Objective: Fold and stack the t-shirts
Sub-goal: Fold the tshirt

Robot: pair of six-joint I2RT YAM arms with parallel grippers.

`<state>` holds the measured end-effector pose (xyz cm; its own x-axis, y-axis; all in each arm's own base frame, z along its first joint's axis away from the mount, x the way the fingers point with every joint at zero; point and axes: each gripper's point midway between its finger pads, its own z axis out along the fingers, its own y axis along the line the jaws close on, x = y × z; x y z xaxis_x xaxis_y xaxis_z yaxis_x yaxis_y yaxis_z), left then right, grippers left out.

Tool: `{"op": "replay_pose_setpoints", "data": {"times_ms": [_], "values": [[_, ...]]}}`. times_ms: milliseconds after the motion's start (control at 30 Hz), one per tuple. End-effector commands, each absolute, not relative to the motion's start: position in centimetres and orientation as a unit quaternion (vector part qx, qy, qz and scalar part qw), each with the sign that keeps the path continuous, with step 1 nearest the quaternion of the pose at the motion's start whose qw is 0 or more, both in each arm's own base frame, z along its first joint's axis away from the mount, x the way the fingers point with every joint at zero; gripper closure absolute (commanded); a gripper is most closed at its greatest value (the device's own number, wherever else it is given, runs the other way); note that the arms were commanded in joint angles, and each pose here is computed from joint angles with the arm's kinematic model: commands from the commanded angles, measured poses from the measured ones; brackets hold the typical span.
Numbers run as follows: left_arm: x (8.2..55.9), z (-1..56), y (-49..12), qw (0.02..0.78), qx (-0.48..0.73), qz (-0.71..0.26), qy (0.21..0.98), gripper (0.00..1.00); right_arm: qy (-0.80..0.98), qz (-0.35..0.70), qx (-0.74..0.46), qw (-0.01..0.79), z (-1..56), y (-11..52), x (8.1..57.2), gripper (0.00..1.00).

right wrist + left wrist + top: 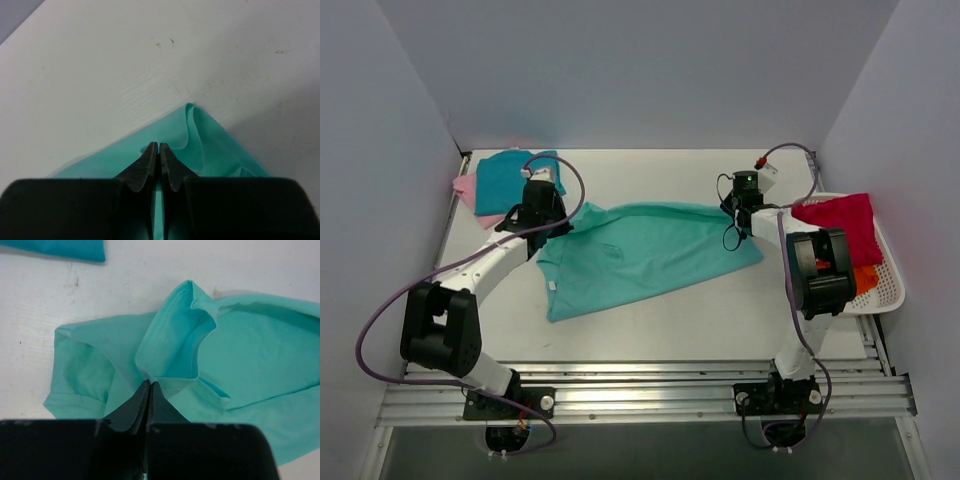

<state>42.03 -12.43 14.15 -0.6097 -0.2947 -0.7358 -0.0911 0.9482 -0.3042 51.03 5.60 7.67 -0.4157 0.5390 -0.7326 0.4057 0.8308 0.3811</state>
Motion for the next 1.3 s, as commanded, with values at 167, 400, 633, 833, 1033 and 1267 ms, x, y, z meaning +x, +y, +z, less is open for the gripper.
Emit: {"op": "replay_pose_setpoints", "data": {"times_ms": [167, 400, 633, 833, 1033, 1267], "values": [[38.1, 13.5, -11.5, 0.439, -0.125, -0.075, 0.886, 0.98, 0.823, 0.057, 0.322, 0.466, 7.1, 3.9, 48.2, 1.00], [35.1, 11.1, -11.3, 0.412, -0.128, -0.055, 0.901, 0.98, 0.827, 0.037, 0.336, 0.449, 4.7, 3.1, 46.2, 1.00], [31.9, 8.0, -12.6, 0.376, -0.124, -0.037, 0.918, 0.74, 0.824, 0.019, 0.346, 0.449, 4.5, 2.4, 45.9, 1.00], [28.9, 7.9, -15.0, 0.381, -0.122, -0.049, 0.915, 0.50, 0.814, -0.001, 0.360, 0.457, 5.1, 1.0, 46.4, 1.00], [28.1, 7.3, -14.3, 0.388, -0.155, -0.037, 0.908, 0.06, 0.807, -0.016, 0.372, 0.458, 5.4, -0.3, 47.6, 1.00], [27.7, 7.1, -13.2, 0.419, -0.200, -0.037, 0.885, 0.06, 0.805, -0.025, 0.389, 0.447, 4.9, -1.6, 48.2, 0.46]]}}
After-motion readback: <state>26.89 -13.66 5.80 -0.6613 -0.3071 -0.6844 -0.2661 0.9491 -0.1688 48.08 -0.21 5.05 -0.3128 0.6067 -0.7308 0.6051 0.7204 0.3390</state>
